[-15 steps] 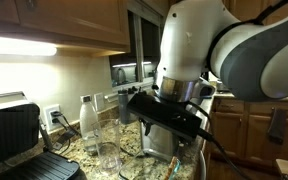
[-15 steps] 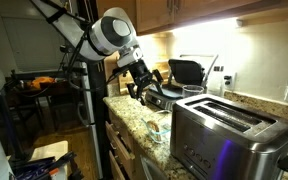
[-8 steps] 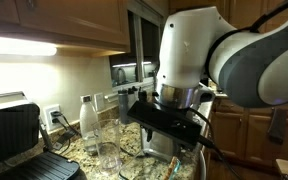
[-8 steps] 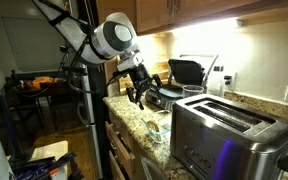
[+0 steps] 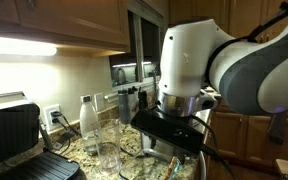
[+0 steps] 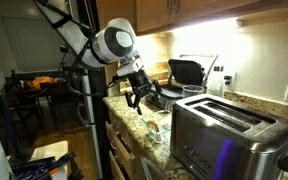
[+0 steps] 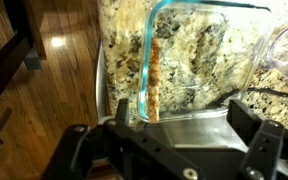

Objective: Put the slices of bread in the toaster

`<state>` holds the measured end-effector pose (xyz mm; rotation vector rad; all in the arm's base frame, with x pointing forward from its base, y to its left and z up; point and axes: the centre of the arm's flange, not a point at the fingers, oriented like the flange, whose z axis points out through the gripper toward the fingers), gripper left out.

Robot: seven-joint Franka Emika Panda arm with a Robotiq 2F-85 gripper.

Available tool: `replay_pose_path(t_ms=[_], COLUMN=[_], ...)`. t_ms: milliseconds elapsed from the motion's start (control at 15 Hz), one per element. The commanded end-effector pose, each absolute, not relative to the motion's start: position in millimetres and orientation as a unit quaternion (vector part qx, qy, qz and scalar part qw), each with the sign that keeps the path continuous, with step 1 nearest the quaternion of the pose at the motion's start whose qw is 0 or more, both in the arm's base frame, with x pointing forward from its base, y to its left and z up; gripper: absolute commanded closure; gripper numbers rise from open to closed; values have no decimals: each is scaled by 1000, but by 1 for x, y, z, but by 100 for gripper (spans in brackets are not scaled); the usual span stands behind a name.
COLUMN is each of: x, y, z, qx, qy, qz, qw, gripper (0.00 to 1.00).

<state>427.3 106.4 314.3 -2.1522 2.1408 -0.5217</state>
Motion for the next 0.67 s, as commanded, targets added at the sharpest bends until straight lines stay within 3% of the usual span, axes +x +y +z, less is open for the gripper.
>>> replay_pose_path(t_ms=[0, 600], x=[419, 422], y=[100, 97], z=[299, 282], qx=[-685, -687], qy=[709, 710], qz=[-165, -149], qw=[37, 30], gripper=[0, 0])
